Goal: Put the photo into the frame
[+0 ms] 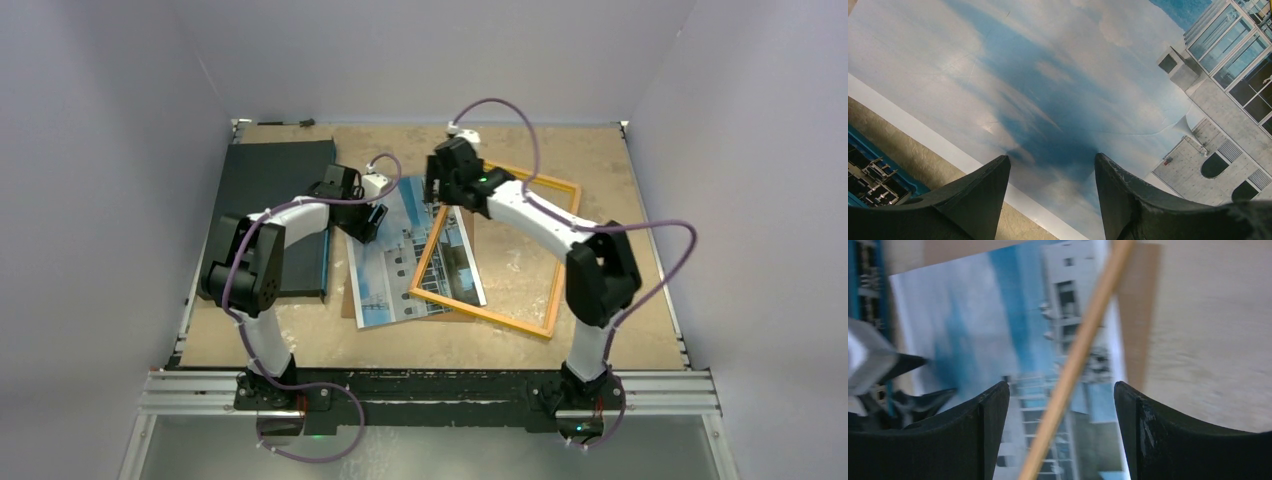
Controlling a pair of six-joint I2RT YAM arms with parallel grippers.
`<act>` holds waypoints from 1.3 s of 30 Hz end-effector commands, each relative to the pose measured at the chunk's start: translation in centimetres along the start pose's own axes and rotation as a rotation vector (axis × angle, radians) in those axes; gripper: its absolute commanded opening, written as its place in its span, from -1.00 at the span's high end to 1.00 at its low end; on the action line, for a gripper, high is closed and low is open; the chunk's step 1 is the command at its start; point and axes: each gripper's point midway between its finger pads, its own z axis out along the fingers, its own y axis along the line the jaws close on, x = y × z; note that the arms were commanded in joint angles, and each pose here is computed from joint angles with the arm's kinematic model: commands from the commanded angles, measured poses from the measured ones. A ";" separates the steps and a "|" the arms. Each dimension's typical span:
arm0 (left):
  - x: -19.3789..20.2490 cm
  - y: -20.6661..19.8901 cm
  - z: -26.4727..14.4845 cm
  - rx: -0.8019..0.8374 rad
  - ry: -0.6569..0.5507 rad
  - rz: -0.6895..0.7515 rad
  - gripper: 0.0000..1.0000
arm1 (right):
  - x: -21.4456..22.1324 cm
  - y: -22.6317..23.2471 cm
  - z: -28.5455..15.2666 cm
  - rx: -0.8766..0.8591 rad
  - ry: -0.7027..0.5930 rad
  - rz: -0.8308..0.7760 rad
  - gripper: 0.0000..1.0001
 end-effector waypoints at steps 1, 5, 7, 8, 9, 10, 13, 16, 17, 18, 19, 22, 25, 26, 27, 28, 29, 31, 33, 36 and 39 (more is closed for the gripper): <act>4.2 0.3 0.4 -0.029 0.122 0.000 -0.23 | 2.3 4.7 3.3 -0.014 0.057 0.013 -0.56; 4.4 0.5 0.0 -0.051 0.117 0.004 -0.23 | 3.8 6.5 4.8 0.008 0.080 -0.032 -0.50; 4.7 0.6 -0.1 -0.057 0.121 0.009 -0.23 | 4.3 6.7 5.0 0.034 0.076 -0.052 -0.47; 4.9 0.6 -0.1 -0.061 0.126 0.010 -0.23 | 4.6 6.6 5.1 0.043 0.077 -0.058 -0.45; 5.1 0.7 -0.1 -0.065 0.131 0.011 -0.23 | 4.9 6.5 5.2 0.049 0.078 -0.061 -0.43; 5.3 0.7 -0.1 -0.068 0.136 0.012 -0.23 | 5.2 6.3 5.3 0.051 0.081 -0.064 -0.41; 5.7 0.8 0.0 -0.073 0.146 0.014 -0.23 | 6.5 5.8 5.7 0.061 0.095 -0.072 -0.36; 5.8 0.8 0.0 -0.075 0.155 0.016 -0.24 | 8.0 5.1 6.2 0.080 0.117 -0.089 -0.31; 5.8 0.9 -0.1 -0.077 0.155 0.018 -0.25 | 8.3 4.8 6.4 0.085 0.121 -0.098 -0.27; 5.7 1.0 -0.1 -0.081 0.156 0.020 -0.25 | 8.6 4.6 6.5 0.090 0.127 -0.110 -0.21; 5.8 1.0 -0.1 -0.082 0.160 0.022 -0.25 | 8.9 4.4 6.5 0.095 0.131 -0.121 -0.18; 5.8 1.2 -0.1 -0.085 0.164 0.023 -0.25 | 9.5 3.6 6.3 0.109 0.138 -0.149 -0.18; 5.6 1.2 0.0 -0.085 0.161 0.022 -0.25 | 10.1 3.2 6.1 0.101 0.153 -0.171 -0.18; 5.5 1.2 0.0 -0.085 0.161 0.020 -0.25 | 10.2 3.1 6.0 0.096 0.156 -0.175 -0.13; 5.5 1.3 0.0 -0.087 0.161 0.019 -0.24 | 10.4 3.0 5.8 0.093 0.158 -0.182 -0.05; 5.5 1.3 0.0 -0.087 0.163 0.021 -0.24 | 10.4 2.9 5.6 0.087 0.159 -0.189 0.06; 5.5 1.3 0.0 -0.089 0.163 0.024 -0.24 | 10.5 2.8 5.3 0.079 0.159 -0.196 0.18; 5.7 1.5 0.1 -0.095 0.170 0.029 -0.23 | 10.4 2.5 4.8 0.068 0.152 -0.218 0.40; 5.8 1.6 0.2 -0.101 0.177 0.034 -0.22 | 10.6 1.8 4.3 0.074 0.153 -0.243 0.50; 5.7 2.0 0.3 -0.113 0.182 0.047 -0.21 | 11.4 0.3 3.5 0.094 0.159 -0.267 0.59; 5.4 2.4 0.4 -0.124 0.181 0.058 -0.20 | 12.2 -1.2 2.7 0.111 0.166 -0.263 0.59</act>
